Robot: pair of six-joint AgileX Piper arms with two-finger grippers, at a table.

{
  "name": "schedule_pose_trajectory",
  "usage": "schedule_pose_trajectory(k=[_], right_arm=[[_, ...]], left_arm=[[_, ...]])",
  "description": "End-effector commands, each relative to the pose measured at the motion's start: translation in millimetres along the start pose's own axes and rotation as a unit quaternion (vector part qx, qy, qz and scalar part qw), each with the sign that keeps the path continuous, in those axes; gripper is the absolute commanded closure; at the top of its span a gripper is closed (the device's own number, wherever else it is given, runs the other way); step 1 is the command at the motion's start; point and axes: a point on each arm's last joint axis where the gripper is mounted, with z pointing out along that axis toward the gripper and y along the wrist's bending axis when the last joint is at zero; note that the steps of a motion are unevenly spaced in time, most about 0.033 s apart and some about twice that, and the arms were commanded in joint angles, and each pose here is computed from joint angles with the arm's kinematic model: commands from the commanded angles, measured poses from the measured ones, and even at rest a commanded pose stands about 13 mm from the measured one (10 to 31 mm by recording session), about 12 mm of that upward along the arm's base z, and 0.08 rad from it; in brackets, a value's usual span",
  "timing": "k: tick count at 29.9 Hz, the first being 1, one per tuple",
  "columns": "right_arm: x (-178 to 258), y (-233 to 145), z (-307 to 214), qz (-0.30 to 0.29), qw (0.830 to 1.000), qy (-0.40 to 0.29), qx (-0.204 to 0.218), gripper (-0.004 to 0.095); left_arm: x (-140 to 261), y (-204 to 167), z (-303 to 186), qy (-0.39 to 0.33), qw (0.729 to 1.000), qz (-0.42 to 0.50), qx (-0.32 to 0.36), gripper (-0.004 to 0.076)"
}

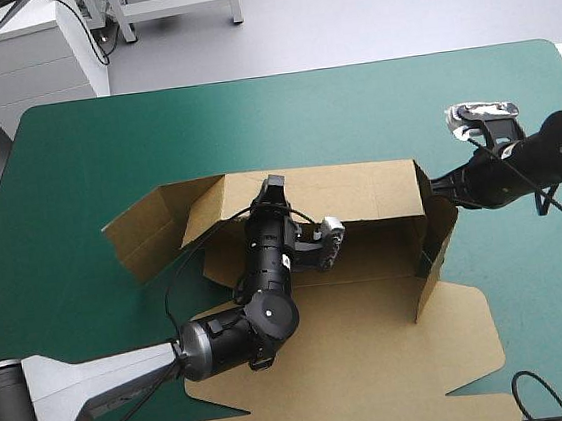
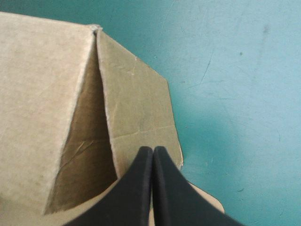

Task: Fold the box

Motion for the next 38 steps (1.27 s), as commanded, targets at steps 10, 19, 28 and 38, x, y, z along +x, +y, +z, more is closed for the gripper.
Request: schedule_pose_trajectory(k=[10, 19, 28, 38], right_arm=[[54, 4, 0, -0.043, 0.990, -0.134, -0.005, 0.0927], [62, 2, 9, -0.131, 0.983, -0.127, 0.003, 0.0821], [64, 3, 10, -0.170, 0.979, -0.114, -0.004, 0.0235], [60, 12, 16, -0.201, 0.970, -0.121, -0.059, 0.0256]], left_arm=[[7, 12, -6, 0.015, 1.000, -0.022, -0.013, 0.0731], [7, 12, -6, 0.014, 0.999, -0.028, -0.016, 0.0731], [7, 13, -6, 0.013, 0.999, -0.027, -0.018, 0.0731], [7, 13, -6, 0.013, 0.999, -0.027, -0.018, 0.0731]])
